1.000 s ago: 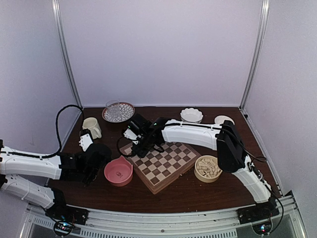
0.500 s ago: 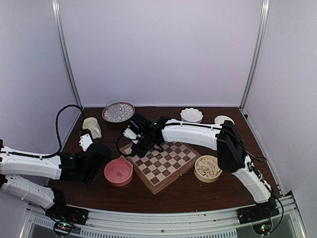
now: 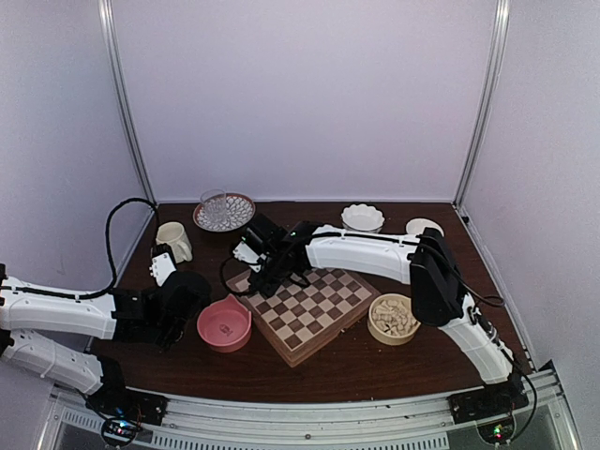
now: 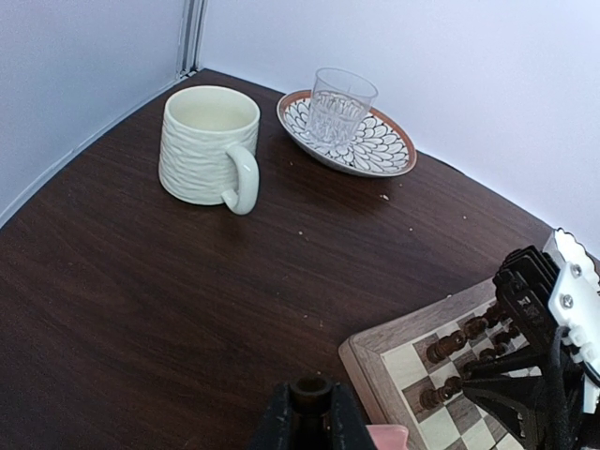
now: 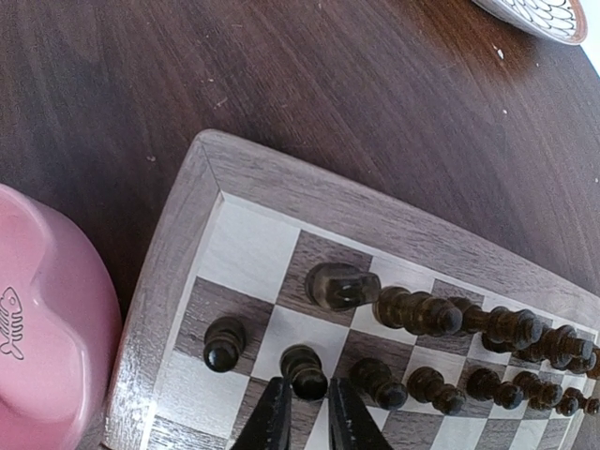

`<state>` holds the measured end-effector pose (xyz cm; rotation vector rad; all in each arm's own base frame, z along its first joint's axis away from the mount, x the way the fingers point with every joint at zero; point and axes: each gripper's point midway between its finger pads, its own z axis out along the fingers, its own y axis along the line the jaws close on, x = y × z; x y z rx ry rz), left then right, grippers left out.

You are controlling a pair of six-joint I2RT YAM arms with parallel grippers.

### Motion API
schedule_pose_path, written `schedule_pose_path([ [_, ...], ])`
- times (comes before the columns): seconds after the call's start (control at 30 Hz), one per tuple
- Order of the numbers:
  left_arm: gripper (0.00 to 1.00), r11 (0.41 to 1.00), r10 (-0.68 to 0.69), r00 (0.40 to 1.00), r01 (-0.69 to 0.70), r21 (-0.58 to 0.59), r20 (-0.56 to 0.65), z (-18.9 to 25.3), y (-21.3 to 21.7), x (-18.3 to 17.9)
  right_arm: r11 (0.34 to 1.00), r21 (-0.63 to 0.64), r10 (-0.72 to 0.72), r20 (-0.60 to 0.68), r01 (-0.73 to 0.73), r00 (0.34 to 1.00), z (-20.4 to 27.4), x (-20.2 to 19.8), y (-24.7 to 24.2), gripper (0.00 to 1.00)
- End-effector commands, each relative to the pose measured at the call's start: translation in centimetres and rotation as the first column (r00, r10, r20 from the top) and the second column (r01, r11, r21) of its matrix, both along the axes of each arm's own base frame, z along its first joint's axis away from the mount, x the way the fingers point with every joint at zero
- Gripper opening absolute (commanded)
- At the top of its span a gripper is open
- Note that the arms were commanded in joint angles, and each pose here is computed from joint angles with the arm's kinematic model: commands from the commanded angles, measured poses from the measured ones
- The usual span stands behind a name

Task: Set up the chess pieces on the board
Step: Place the pawn at b7, then place the rook on the chessboard.

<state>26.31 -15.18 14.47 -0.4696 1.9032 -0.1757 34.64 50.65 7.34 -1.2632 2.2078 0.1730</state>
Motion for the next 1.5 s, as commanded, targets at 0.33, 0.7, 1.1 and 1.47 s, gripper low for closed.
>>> schedule_pose_path([
  [0.33, 0.00, 0.998, -0.031, 0.999, 0.032, -0.055, 0.017, 1.0, -1.1, 0.4, 0.979, 0.200, 0.021, 0.036, -0.028, 0.999, 10.8, -1.9, 0.4, 0.34],
  [0.7, 0.00, 0.879, -0.402, 0.898, 0.433, -0.199, 0.180, 2.9, -8.1, -0.3, 0.866, 0.493, 0.029, 0.122, -0.086, 0.992, 16.1, -7.9, -5.2, 0.40],
  [1.1, 0.00, 0.340, -0.904, 0.322, 0.940, 0.015, 0.280, 5.4, -20.0, -6.4, 0.832, 0.537, 0.065, 0.160, -0.142, 0.985, 12.7, -11.0, -9.0, 0.43],
  [1.47, 0.00, 0.261, -0.951, 0.245, 0.963, 0.064, 0.189, 3.1, -22.9, -6.0, 0.864, 0.502, -0.082, 0.235, -0.049, 0.968, 12.4, -8.8, -11.5, 0.43],
])
